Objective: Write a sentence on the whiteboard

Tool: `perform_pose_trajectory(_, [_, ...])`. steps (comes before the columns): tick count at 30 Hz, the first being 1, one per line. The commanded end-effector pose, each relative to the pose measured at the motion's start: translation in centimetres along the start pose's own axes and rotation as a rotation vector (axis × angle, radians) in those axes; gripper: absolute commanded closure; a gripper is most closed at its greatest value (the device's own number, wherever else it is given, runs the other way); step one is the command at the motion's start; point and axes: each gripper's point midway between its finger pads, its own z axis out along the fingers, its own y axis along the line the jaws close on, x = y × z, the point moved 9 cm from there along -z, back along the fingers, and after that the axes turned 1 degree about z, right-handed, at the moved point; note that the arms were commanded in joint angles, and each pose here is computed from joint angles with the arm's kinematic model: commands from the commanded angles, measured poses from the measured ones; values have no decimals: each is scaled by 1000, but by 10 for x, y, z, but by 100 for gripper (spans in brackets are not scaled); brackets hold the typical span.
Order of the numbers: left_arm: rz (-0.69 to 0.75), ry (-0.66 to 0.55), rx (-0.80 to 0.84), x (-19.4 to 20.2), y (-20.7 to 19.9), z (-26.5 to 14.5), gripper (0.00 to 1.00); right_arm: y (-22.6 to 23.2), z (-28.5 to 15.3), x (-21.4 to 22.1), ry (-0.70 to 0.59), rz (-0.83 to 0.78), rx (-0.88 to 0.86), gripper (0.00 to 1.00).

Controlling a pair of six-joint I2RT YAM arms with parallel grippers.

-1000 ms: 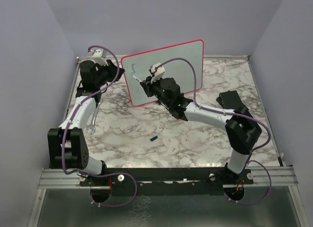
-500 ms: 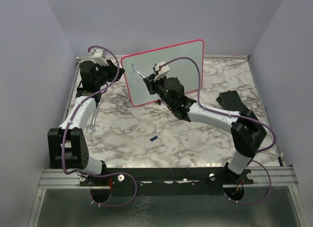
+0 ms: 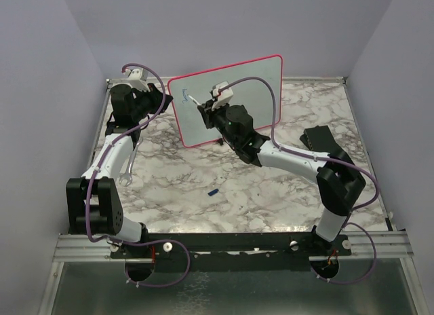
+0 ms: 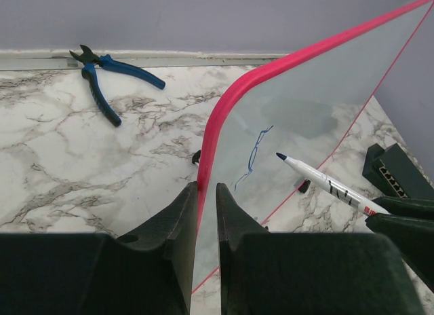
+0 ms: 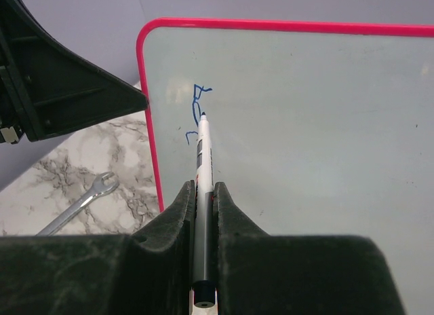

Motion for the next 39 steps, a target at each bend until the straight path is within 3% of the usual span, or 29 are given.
perform_pose_trajectory(1, [16, -3, 22, 0, -4, -3, 83, -2, 10, -1, -13, -7, 26, 99])
perform_pose_trajectory(39, [22, -6, 18, 0, -4, -4, 84, -22, 9, 8, 23, 5, 158, 99])
